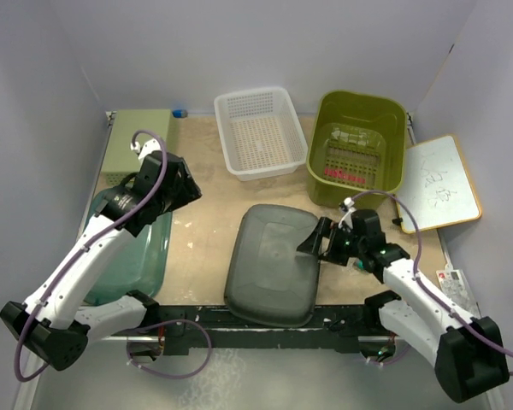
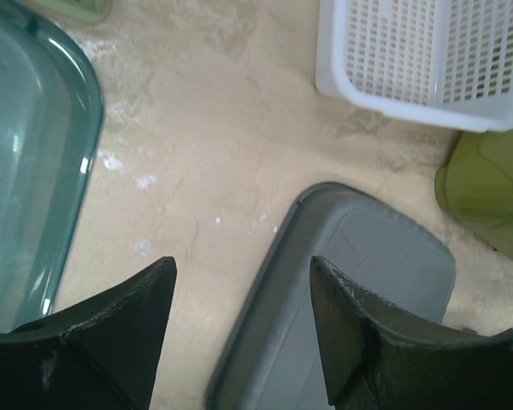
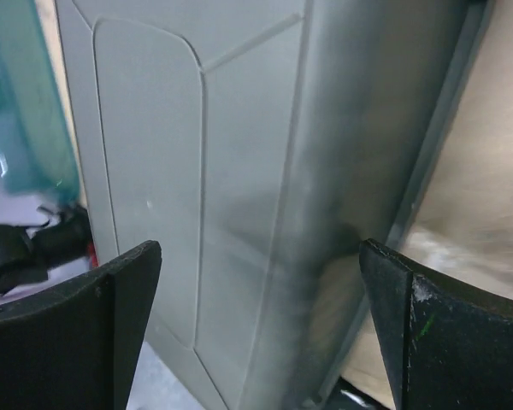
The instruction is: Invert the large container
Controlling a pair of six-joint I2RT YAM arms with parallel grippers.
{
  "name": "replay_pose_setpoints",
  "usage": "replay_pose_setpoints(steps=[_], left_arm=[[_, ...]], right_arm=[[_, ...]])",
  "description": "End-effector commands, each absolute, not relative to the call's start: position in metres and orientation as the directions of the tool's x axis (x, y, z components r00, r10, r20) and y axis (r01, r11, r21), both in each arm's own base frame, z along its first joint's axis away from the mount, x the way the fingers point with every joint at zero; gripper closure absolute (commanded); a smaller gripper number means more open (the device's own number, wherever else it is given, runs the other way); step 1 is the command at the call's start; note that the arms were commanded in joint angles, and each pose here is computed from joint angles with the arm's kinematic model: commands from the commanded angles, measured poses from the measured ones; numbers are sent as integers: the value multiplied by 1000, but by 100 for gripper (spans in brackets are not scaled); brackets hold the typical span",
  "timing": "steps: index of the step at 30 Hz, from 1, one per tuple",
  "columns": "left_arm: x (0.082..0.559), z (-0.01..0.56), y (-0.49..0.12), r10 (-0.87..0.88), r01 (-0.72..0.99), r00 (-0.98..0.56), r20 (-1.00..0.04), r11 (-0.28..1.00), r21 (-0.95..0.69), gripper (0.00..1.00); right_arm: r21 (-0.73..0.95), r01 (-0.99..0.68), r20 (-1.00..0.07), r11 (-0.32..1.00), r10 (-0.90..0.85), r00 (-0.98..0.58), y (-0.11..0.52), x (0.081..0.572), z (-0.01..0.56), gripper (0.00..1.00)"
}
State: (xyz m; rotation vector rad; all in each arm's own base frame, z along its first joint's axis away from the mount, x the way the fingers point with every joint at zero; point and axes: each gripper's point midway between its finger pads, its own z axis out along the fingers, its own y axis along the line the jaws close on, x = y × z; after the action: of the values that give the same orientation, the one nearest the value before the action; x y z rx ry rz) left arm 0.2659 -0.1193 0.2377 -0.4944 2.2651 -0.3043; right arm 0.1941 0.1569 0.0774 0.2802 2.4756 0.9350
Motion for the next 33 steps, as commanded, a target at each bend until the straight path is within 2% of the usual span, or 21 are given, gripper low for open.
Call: replay_pose_setpoints(steps=[1,8,11,19,21,23,27,30,33], left_arm=[[291,267,-107,-423,-269,-526,-738,906,-328,38],[317,286,-123,-449,-236,-476,-756,894,-382,39],[324,284,-131,-450,-221,-487,-749,893,-392,39],[335,267,-142,-400,-192,-537,-743,915,-354,39],[345,267,-149,-386,-180,-543,-746,921,-345,39],[360,267,-159,-371,-166,-556,-744,926,-338,39],[398,265,-184,-360,-144,-566,-741,929,-342,39],[431,252,-211,-360,-118,-586,-726,924,-364,39],[464,222,-239,-344,-97,-630,-697,924,-369,41]], right_arm=[[827,-87,-308,555,317,-897,216,179,107,0],[815,-299,-425,496,161,-891,298,193,129,0],[813,-341,-430,471,92,-898,330,202,130,0],[780,-427,-494,458,31,-869,343,214,147,0],[725,-453,-545,519,30,-838,329,223,151,0],[634,-440,-600,635,45,-799,302,239,155,0],[385,-262,-716,885,107,-690,215,274,170,0],[262,-108,-787,959,147,-600,153,284,192,0],[202,-32,-844,979,158,-513,120,284,213,0]])
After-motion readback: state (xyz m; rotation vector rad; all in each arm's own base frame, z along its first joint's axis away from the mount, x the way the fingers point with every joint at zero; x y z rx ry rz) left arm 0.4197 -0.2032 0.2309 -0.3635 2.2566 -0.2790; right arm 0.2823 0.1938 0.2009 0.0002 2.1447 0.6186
